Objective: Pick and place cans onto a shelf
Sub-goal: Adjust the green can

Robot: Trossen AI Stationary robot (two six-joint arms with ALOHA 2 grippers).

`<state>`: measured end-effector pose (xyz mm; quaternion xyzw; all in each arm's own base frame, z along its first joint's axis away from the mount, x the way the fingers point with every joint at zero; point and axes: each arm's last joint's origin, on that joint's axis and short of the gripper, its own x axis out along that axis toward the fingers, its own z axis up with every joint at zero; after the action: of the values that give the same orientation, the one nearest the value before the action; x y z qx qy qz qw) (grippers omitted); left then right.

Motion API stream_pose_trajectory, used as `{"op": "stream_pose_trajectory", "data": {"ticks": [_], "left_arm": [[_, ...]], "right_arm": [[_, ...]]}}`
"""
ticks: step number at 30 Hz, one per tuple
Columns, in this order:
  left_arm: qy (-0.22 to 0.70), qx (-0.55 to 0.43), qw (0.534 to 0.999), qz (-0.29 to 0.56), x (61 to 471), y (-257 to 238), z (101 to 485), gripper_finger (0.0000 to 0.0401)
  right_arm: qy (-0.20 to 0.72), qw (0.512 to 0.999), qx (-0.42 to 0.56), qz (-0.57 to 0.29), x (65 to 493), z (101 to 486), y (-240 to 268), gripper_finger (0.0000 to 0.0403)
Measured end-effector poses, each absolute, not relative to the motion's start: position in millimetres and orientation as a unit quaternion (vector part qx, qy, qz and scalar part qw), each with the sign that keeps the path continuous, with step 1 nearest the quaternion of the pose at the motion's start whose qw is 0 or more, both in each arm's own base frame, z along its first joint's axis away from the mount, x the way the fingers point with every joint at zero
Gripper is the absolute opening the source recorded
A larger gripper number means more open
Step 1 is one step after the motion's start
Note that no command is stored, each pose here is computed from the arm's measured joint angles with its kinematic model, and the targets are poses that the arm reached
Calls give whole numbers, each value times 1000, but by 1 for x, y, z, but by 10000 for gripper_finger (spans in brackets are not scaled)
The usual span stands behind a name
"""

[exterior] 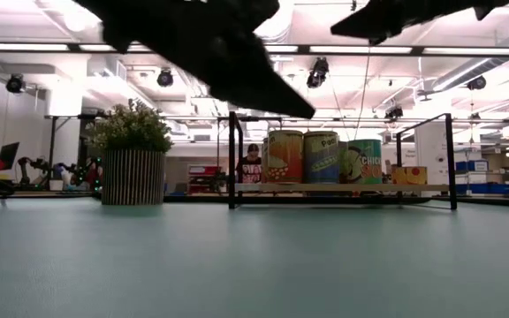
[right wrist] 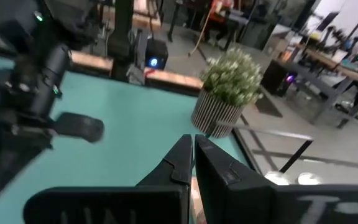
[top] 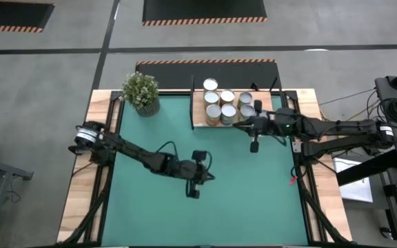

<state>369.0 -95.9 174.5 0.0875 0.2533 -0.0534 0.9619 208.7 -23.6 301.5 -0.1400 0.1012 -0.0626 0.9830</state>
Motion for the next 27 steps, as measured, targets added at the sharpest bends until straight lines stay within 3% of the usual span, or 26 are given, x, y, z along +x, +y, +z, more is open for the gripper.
{"op": "stream_pose_trajectory", "data": {"ticks": [5,15,27], "left_arm": [[238,109,965,-10,384,-66,190,0],[236,145,940,199,392,11,196,0],[205,152,936,242,400,15,220,0]], "right_arm": [[81,985,-141,-63,197,310,-22,9],[70,983,-160,-65,186,316,-21,9],[79,977,-185,-73,188,316,-23,9]]}}
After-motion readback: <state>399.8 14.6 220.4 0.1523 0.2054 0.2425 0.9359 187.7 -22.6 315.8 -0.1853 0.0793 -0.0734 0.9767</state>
